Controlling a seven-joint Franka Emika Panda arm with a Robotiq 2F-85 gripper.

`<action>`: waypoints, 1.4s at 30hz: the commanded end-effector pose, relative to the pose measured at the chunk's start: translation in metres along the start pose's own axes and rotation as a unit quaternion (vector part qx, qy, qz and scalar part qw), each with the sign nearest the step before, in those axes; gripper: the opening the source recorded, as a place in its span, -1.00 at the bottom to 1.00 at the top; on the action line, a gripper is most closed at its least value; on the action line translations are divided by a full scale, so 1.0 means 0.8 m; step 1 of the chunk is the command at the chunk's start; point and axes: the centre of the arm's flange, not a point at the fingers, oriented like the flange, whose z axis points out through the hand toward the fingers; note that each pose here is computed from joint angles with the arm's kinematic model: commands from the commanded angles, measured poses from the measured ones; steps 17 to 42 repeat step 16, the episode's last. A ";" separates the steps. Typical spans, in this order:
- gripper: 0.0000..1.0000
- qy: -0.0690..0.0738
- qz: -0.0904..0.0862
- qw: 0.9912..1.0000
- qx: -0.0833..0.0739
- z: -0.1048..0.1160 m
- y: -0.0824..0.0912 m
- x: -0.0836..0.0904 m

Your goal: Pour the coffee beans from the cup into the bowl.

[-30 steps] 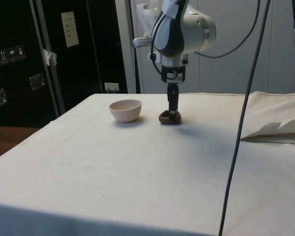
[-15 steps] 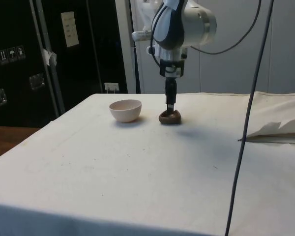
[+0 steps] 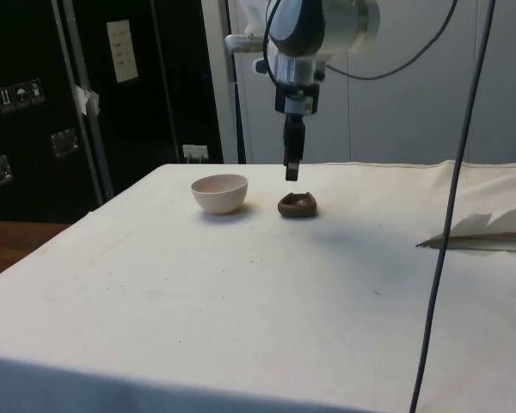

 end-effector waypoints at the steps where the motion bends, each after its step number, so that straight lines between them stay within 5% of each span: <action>1: 1.00 -0.008 0.001 1.000 -0.001 -0.002 0.002 -0.001; 6: 1.00 -0.008 0.000 1.000 0.007 -0.018 0.000 0.004; 7: 1.00 0.001 -0.002 1.000 0.011 -0.020 -0.002 0.005; 12: 1.00 -0.013 -0.004 1.000 0.010 -0.028 -0.004 0.013; 16: 1.00 -0.008 -0.004 1.000 0.015 -0.031 -0.006 0.014; 42: 1.00 -0.008 -0.004 1.000 0.015 -0.031 -0.006 0.014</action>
